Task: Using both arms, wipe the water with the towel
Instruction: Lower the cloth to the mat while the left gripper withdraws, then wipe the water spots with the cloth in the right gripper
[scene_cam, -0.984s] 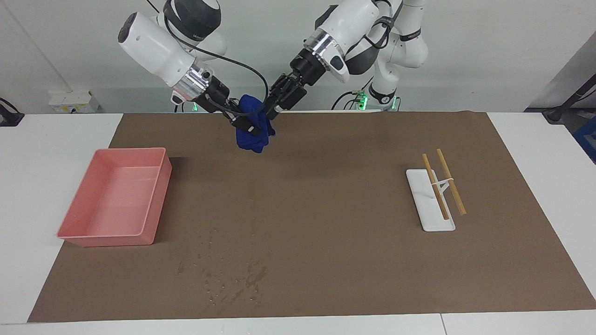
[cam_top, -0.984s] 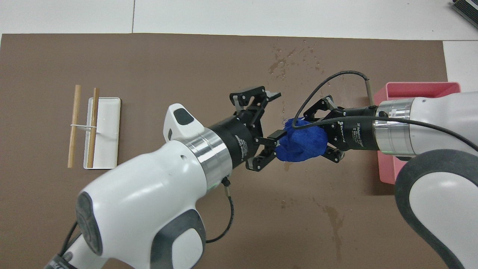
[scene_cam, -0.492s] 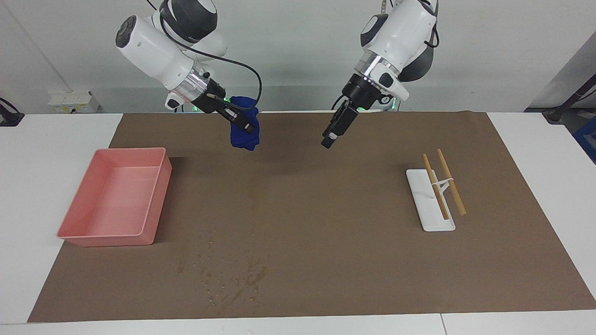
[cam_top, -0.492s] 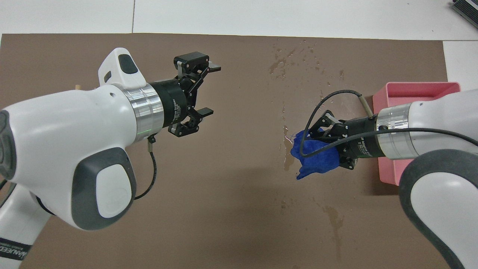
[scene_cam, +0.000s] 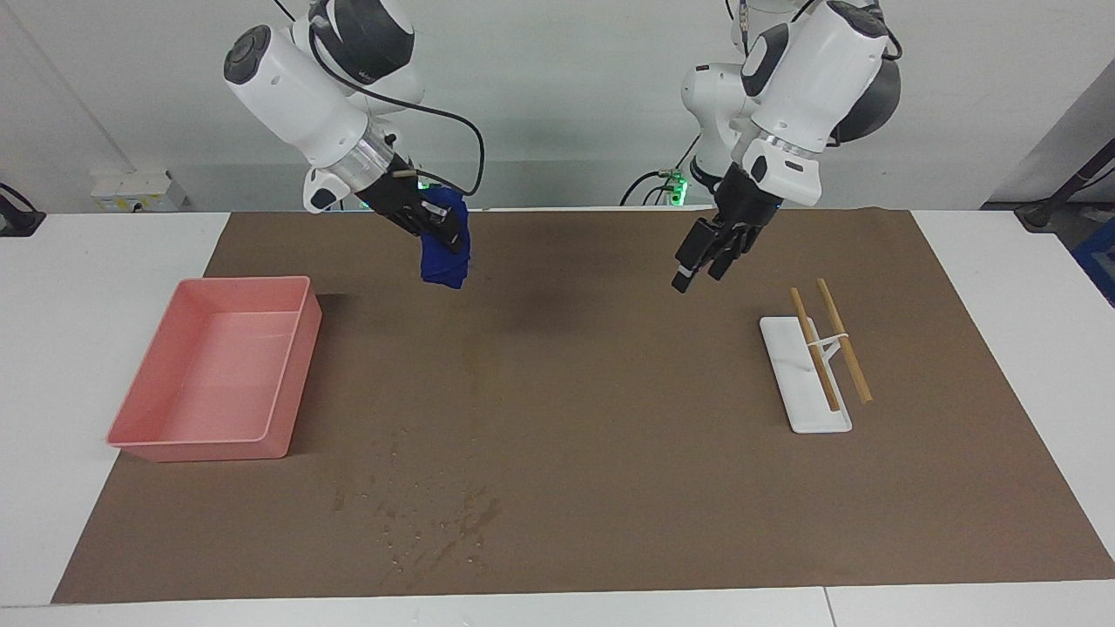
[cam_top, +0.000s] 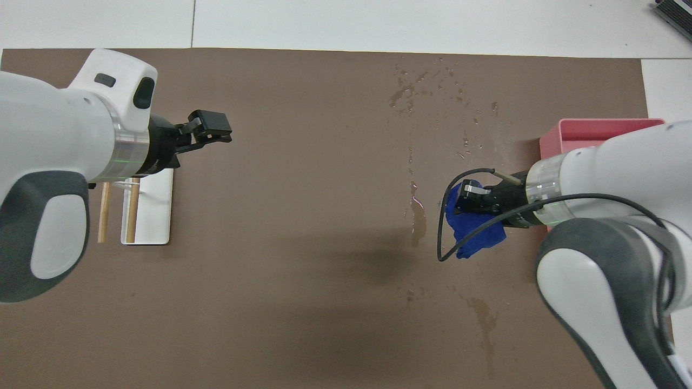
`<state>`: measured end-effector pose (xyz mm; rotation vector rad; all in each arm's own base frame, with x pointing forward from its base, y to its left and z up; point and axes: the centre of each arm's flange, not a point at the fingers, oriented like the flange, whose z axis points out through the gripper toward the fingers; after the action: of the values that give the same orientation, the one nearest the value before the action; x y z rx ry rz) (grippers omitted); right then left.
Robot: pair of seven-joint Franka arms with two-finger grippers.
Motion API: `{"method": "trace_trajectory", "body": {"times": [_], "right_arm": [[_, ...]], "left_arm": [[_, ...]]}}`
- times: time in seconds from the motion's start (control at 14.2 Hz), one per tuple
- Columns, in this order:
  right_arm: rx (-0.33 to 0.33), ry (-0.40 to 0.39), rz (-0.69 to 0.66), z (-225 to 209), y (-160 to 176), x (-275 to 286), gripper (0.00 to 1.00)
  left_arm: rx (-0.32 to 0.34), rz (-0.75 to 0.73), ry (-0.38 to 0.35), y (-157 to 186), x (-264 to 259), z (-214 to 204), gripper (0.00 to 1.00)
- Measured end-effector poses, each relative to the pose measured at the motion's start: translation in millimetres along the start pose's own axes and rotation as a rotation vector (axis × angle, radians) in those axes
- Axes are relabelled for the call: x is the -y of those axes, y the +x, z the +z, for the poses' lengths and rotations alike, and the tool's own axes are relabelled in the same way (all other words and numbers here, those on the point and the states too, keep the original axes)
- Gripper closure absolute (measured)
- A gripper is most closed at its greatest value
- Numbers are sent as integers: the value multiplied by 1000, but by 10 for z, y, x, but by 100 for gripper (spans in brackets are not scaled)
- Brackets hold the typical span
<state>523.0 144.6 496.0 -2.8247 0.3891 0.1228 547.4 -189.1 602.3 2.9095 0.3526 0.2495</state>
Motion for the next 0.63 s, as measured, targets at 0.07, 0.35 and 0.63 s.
{"method": "trace_trajectory", "body": {"times": [0.07, 0.35, 0.63], "right_arm": [[4, -56, -72, 213, 29, -11, 83], [-22, -111, -167, 886, 205, 29, 83], [-57, -123, -181, 1454, 357, 75, 83]], "left_arm": [[21, 92, 35, 66, 169, -33, 0], [129, 382, 146, 312, 964, -130, 0], [160, 366, 162, 382, 1407, -524, 0]]}}
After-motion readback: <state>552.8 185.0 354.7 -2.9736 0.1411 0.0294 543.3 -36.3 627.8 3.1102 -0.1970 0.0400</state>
